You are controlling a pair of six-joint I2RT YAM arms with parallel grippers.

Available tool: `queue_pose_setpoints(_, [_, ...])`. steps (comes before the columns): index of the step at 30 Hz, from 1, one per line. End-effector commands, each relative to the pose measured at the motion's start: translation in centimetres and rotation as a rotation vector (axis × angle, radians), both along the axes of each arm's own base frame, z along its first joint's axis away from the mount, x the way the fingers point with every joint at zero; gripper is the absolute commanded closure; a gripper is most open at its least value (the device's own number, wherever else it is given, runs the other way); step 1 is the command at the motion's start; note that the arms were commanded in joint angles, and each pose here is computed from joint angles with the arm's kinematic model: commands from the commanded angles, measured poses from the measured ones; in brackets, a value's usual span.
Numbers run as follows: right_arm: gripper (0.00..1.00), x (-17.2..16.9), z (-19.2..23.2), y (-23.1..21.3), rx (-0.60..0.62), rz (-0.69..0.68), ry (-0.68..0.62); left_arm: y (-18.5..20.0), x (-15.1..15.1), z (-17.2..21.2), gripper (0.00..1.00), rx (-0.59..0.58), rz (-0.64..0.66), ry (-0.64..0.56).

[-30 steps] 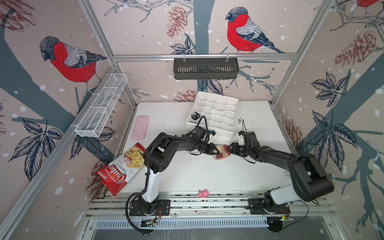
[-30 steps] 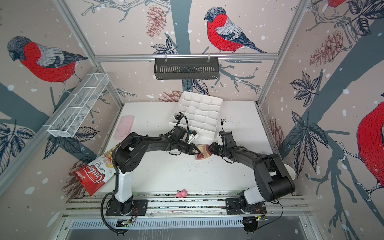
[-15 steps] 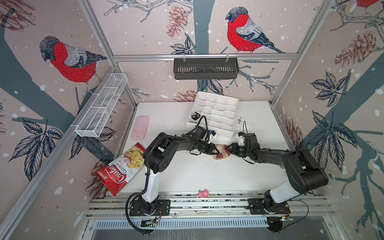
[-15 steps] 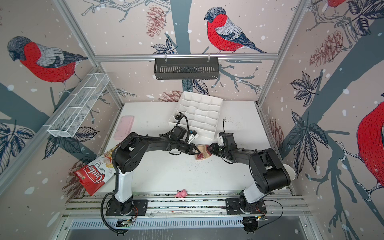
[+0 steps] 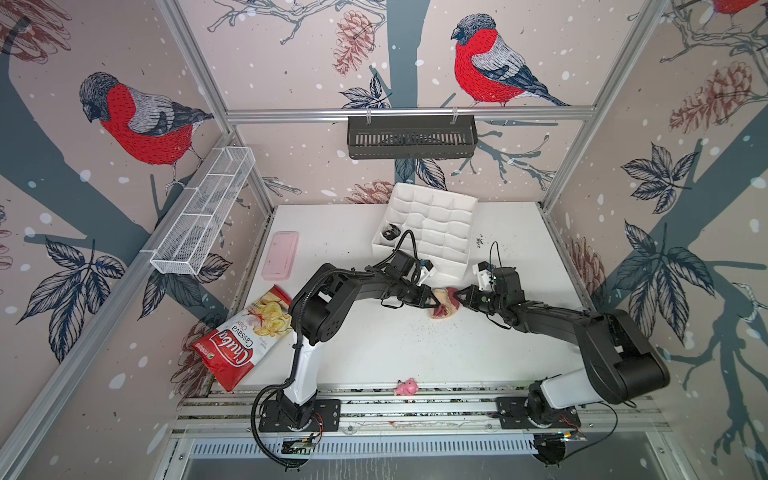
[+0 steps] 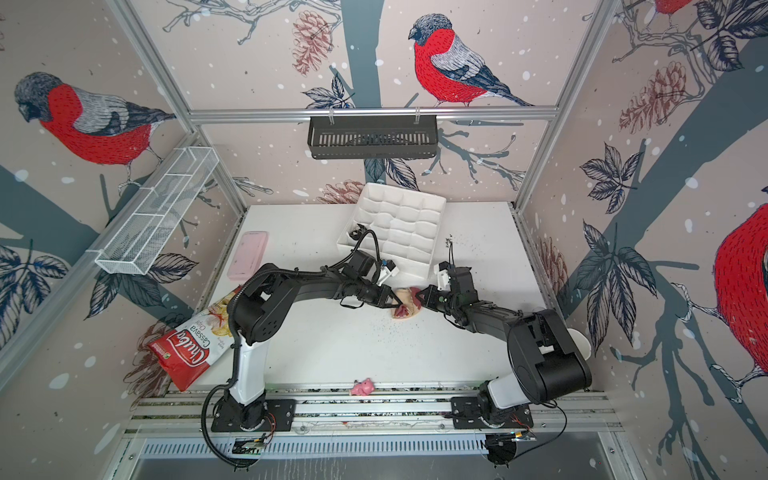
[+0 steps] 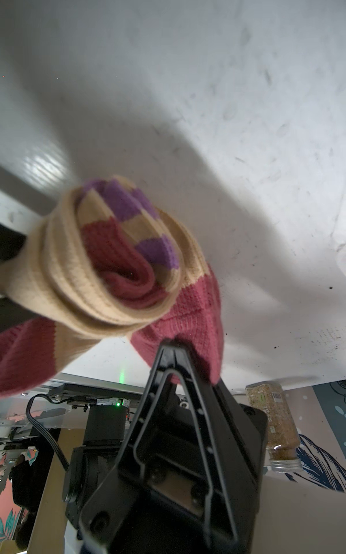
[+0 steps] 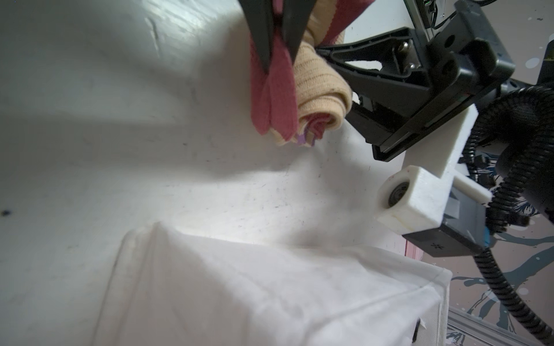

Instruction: Roll the socks

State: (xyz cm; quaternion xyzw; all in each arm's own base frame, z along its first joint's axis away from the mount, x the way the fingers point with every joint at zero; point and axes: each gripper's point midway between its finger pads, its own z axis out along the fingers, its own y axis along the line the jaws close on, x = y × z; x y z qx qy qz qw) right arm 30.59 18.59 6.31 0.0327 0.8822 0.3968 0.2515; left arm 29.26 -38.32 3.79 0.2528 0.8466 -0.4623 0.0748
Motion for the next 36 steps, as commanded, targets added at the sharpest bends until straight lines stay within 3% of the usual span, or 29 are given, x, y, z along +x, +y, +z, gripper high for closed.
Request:
queue_pose_setpoints(1, [0.93, 0.0, 0.8, 0.3, 0.001, 0.027, -0.04, 0.5, 0.0, -1.0, 1.0, 0.041, 0.004, 0.006])
queue_pose_setpoints(4, [0.95, -0.4, 1.5, 1.0, 0.024, 0.065, -0.062, 0.6, 0.0, -1.2, 1.0, 0.046, 0.004, 0.011])
queue_pose_setpoints(11, [0.88, -1.3, 1.3, 2.4, 0.011, 0.149, -0.042, 0.6, 0.1, -1.7, 1.0, 0.052, 0.0, 0.019])
queue_pose_setpoints(15, [0.94, -1.9, 1.0, 3.5, 0.009, 0.192, -0.035, 0.4, 0.2, -1.7, 1.0, 0.05, 0.002, 0.022])
queue_pose_setpoints(20, [0.95, -2.0, -0.1, 4.6, 0.005, 0.216, -0.002, 0.2, 0.3, -1.1, 0.99, 0.024, 0.002, 0.019])
queue_pose_setpoints(29, [0.93, -3.4, -2.1, 4.8, -0.02, 0.248, 0.056, 0.5, 0.3, 1.5, 0.66, -0.179, 0.029, 0.046])
queue_pose_setpoints(36, [0.93, -4.4, -3.8, 4.7, -0.118, 0.272, 0.079, 0.6, 0.2, 4.0, 0.62, -0.329, 0.043, 0.05])
